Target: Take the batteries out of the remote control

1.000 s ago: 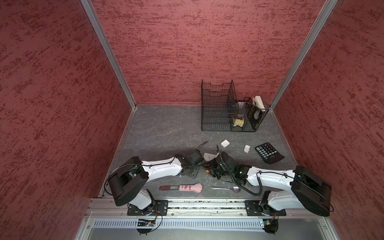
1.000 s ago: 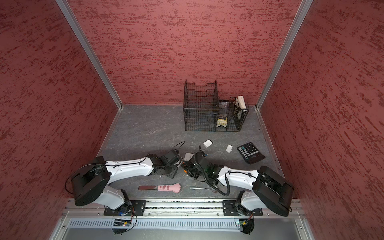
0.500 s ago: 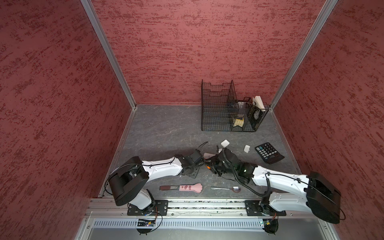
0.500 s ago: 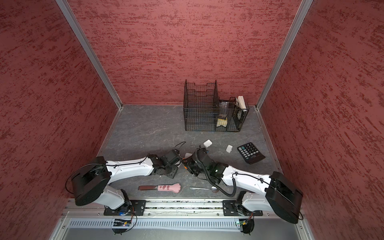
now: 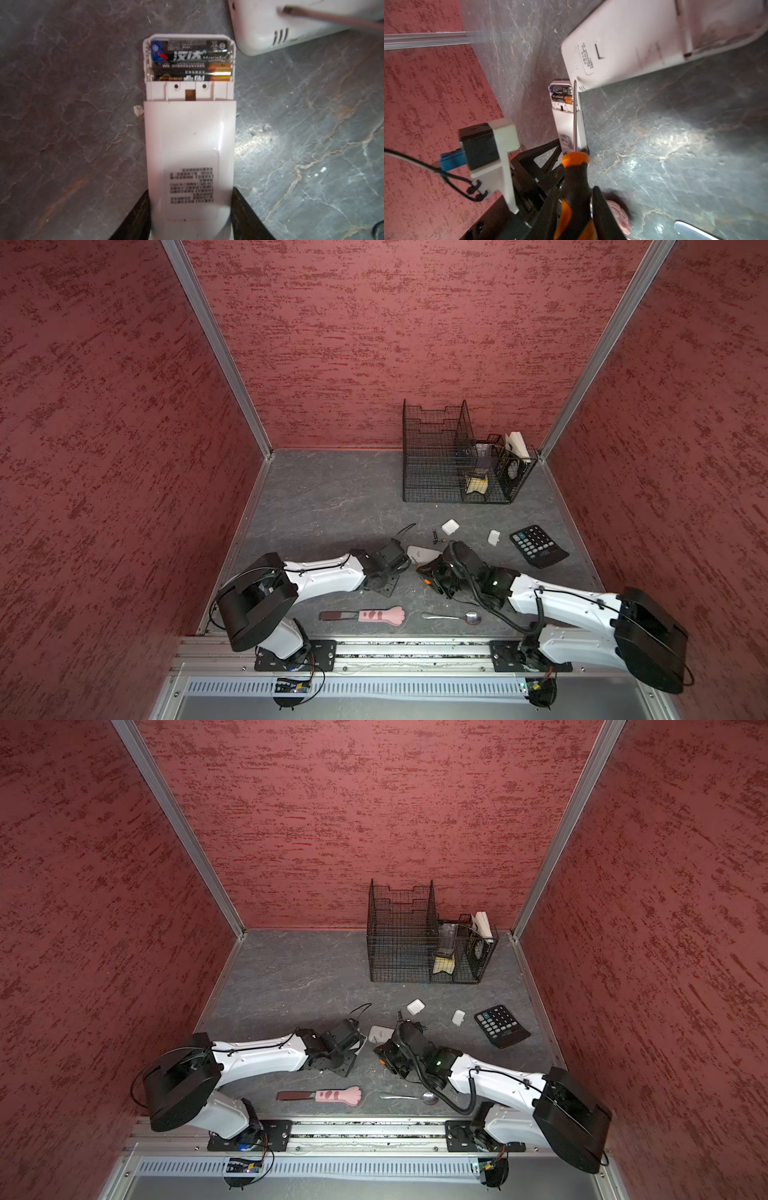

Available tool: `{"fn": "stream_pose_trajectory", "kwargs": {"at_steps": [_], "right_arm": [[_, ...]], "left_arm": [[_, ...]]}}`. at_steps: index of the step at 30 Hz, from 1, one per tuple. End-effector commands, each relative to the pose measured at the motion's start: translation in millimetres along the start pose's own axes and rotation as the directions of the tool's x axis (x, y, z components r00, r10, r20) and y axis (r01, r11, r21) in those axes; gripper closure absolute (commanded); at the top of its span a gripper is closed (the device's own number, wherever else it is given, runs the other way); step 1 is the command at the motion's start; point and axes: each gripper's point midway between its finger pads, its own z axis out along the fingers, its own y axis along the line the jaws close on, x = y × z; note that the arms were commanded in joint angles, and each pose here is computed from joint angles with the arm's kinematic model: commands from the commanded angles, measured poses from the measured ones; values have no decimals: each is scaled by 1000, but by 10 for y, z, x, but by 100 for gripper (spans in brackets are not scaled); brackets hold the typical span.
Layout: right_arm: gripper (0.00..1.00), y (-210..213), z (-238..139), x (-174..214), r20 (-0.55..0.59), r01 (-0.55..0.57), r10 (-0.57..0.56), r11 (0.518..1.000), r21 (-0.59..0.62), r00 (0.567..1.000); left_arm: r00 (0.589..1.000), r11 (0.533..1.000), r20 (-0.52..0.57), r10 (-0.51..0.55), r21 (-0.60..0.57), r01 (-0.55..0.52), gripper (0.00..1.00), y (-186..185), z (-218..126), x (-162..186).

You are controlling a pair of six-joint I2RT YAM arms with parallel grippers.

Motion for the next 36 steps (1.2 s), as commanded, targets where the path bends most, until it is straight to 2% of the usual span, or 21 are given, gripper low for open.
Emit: {"fn": "stream_pose_trajectory", "kwargs": {"at_steps": [1,12,36], "right_arm": [[100,231,41,64,-42,-9,7,999,-50,999],[100,346,8,90,-44,31,-34,998,-50,998],[100,131,123,104,-67,-11,9,999,-31,998]], "left_arm": [[999,999,-32,29,23,-29,64,-83,95,72],[999,999,-27,28,24,-28,65,-84,89,63],[999,999,-31,37,24,-36,66,-97,95,74]]}}
